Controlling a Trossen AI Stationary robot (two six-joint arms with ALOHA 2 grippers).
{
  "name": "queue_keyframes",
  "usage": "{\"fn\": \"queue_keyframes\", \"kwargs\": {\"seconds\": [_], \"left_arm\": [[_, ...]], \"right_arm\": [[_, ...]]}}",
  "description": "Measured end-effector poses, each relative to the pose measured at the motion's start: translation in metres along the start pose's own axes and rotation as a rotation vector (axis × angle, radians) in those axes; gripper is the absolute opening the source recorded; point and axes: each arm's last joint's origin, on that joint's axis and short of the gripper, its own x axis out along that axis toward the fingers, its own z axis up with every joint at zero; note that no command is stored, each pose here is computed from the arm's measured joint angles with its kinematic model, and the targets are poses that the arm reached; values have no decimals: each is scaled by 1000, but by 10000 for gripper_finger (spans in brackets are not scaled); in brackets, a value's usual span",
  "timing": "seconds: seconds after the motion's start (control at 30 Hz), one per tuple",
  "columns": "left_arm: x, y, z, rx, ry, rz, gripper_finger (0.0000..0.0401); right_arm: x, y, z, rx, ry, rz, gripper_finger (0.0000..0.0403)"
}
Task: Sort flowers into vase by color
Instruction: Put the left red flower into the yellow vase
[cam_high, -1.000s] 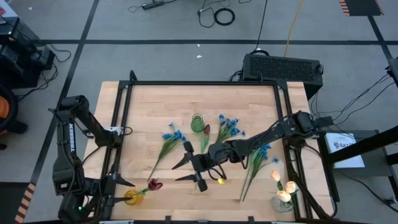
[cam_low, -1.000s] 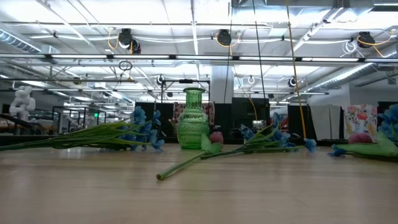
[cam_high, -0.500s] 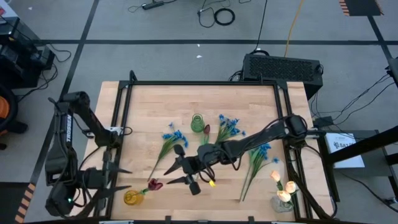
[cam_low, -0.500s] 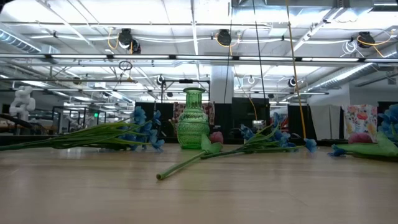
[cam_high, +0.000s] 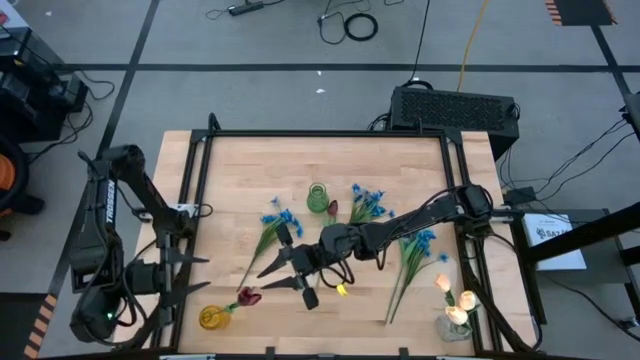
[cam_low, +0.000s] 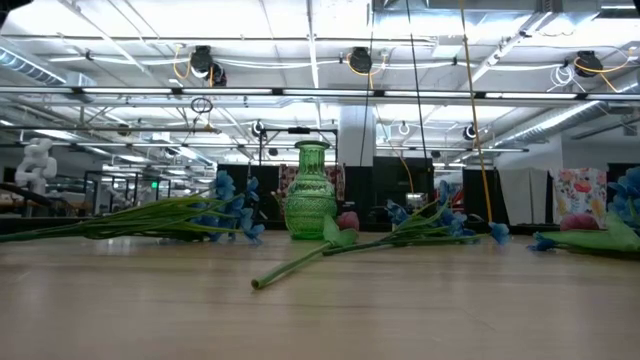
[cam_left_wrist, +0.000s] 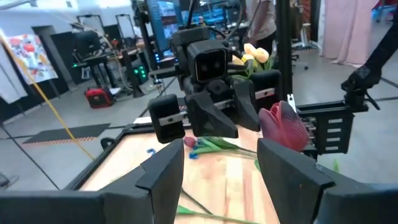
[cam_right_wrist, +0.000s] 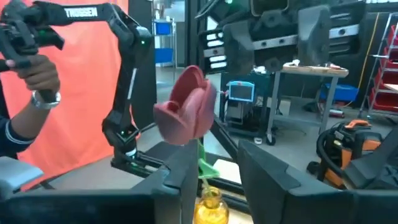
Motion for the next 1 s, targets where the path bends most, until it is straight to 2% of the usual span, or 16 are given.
{"fn": "queue_keyframes", "kwargs": {"seconds": [0.23, 0.63, 0.87, 1.0], "left_arm": [[12, -15, -7, -81, 28, 21, 209], [21, -78, -8, -162, 4, -57, 209], [25, -99, -22, -139, 11, -64, 209], [27, -106, -30, -110, -12, -9, 209]], "right_arm": [[-1, -4, -2, -20, 20, -13, 80], [-4, -15, -14, -10, 145, -39, 64], [-4, -15, -16, -7, 160, -39, 63], [-4, -15, -16, -7, 160, -37, 63]]}}
